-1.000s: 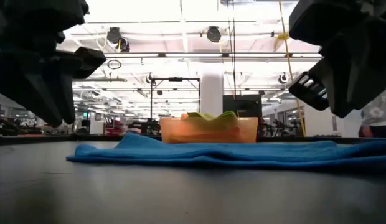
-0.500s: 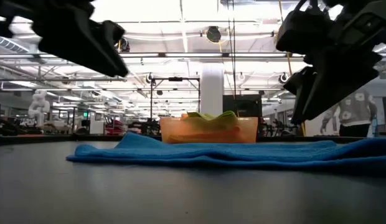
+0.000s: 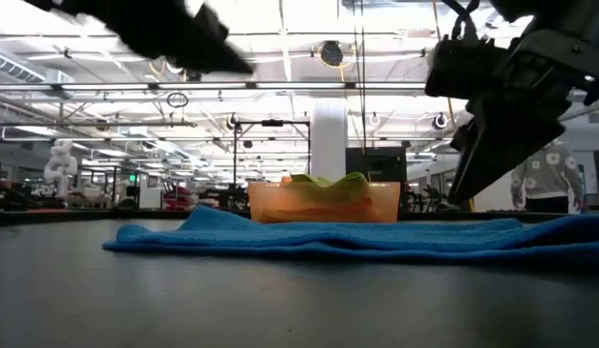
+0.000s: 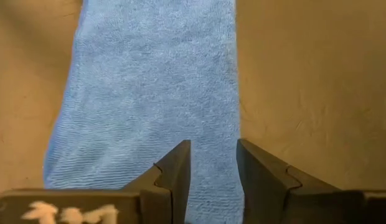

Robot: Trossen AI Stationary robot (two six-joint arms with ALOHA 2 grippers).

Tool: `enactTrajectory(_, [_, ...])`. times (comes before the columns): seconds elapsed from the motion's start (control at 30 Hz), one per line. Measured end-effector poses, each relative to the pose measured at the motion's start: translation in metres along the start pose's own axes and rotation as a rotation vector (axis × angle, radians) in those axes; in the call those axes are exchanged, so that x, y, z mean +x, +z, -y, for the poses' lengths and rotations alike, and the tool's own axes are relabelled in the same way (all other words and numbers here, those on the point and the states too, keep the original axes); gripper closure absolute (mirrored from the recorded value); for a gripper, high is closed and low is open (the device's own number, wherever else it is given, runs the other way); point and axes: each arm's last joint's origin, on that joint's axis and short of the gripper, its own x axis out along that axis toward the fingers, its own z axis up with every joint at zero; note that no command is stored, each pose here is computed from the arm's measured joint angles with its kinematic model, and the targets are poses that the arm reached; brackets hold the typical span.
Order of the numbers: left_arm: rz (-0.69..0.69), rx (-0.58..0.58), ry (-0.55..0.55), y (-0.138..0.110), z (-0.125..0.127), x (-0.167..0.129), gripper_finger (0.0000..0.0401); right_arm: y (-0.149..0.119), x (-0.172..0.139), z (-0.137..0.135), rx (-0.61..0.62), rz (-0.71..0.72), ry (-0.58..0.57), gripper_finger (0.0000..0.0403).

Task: Fold microfiber towels
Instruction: Fold the blue towel

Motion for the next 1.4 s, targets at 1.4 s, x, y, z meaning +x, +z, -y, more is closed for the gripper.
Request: enactTrajectory(1.4, [0.167,0.030,-0.146,-0.027,-0.088,0.062,0.0286,-0.009,0.016,0.049,0.302,-0.080,0.136,0.0284])
